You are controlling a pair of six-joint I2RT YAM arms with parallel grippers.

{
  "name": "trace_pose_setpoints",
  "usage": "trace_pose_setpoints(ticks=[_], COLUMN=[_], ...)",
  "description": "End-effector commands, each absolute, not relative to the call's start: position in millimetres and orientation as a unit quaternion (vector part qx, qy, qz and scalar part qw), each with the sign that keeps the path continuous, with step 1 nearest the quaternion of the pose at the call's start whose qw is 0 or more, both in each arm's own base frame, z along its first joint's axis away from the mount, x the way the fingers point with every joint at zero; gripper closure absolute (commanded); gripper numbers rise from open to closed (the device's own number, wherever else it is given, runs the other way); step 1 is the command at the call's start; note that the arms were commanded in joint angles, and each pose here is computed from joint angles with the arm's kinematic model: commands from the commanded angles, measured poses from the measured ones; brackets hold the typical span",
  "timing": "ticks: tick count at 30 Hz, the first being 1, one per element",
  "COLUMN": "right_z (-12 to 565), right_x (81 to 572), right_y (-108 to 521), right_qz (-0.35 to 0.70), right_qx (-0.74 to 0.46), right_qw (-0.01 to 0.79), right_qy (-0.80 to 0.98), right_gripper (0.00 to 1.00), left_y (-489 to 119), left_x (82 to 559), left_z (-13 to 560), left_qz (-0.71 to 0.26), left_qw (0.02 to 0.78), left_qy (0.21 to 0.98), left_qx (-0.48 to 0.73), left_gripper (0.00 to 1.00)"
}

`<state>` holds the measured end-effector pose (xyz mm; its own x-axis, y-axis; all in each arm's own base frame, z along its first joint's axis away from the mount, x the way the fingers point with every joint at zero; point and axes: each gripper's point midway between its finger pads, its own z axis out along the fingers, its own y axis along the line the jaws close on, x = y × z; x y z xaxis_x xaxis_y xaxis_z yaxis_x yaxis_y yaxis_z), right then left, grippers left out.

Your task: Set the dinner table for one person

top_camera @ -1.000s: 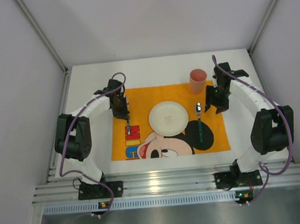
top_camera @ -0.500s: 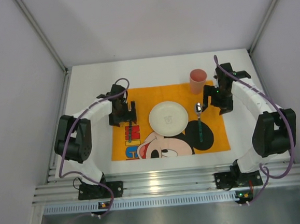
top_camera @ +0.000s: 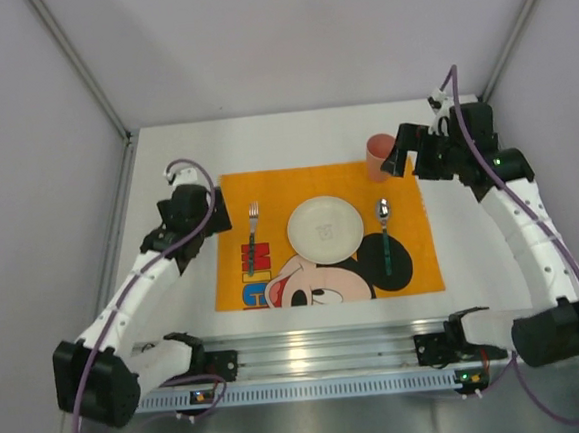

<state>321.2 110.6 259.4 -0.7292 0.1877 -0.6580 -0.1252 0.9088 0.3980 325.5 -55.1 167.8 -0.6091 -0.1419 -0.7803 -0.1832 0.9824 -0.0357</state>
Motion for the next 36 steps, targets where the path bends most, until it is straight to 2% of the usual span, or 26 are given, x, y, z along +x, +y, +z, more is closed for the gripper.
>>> trace_pose_setpoints(ticks=[1,2,3,4,6,11,14,18,21,26,31,32,36], right_z=[308.6,310.9,336.5,314.3,324.4,307.2,303.3,296.6,294.8,294.0,284.6,283.2,279.7], right_x=[321.8,319.5,314.3,311.1,298.4,295.2,296.1,296.0,292.5,283.2,278.3,277.7,278.3], right_y=[110.1,107.0,101.5,101.5,97.2,89.1,87.3,83.4,80.2,76.2,83.5,86.8,105.0], right_qz=[0.216,0.215,0.220,0.227,0.244,0.240,0.225,0.202,0.190,0.175,0.185,0.189,0.198], right_qx=[0.011,0.020,0.027,0.041,0.062,0.101,0.100,0.097,0.091,0.073,0.070,0.065,0.033], right_qw=[0.500,0.517,0.570,0.564,0.599,0.595,0.577,0.557,0.551,0.553,0.540,0.537,0.524], right_qy=[0.839,0.828,0.791,0.793,0.760,0.761,0.778,0.800,0.807,0.811,0.818,0.820,0.828], right_gripper=[0.00,0.00,0.00,0.00,0.00,0.00,0.00,0.00,0.00,0.00,0.00,0.00,0.00], left_y=[-35.0,-32.9,-29.8,-30.5,-28.0,-14.2,-18.6,-31.6,-25.3,-40.3,-37.6,-45.1,-24.1], left_x=[310.7,304.4,293.7,288.1,273.4,262.9,269.6,284.3,292.9,312.4,350.9,355.9,388.7], left_z=[170.3,171.7,174.8,174.9,174.3,174.5,166.2,126.8,113.6,107.9,106.2,106.1,97.9], left_qz=[0.037,0.030,0.013,0.008,-0.003,0.009,0.005,0.001,0.019,-0.003,0.003,-0.020,-0.031], left_qw=[0.514,0.534,0.578,0.597,0.646,0.719,0.713,0.669,0.659,0.655,0.651,0.651,0.627], left_qy=[0.852,0.840,0.811,0.799,0.762,0.693,0.699,0.742,0.750,0.756,0.759,0.758,0.778], left_qx=[-0.094,-0.093,-0.093,-0.070,-0.050,-0.058,-0.056,-0.031,-0.050,-0.006,0.010,0.027,-0.006], left_gripper=[0.01,0.01,0.01,0.02,0.02,0.01,0.01,0.03,0.01,0.01,0.02,0.03,0.07])
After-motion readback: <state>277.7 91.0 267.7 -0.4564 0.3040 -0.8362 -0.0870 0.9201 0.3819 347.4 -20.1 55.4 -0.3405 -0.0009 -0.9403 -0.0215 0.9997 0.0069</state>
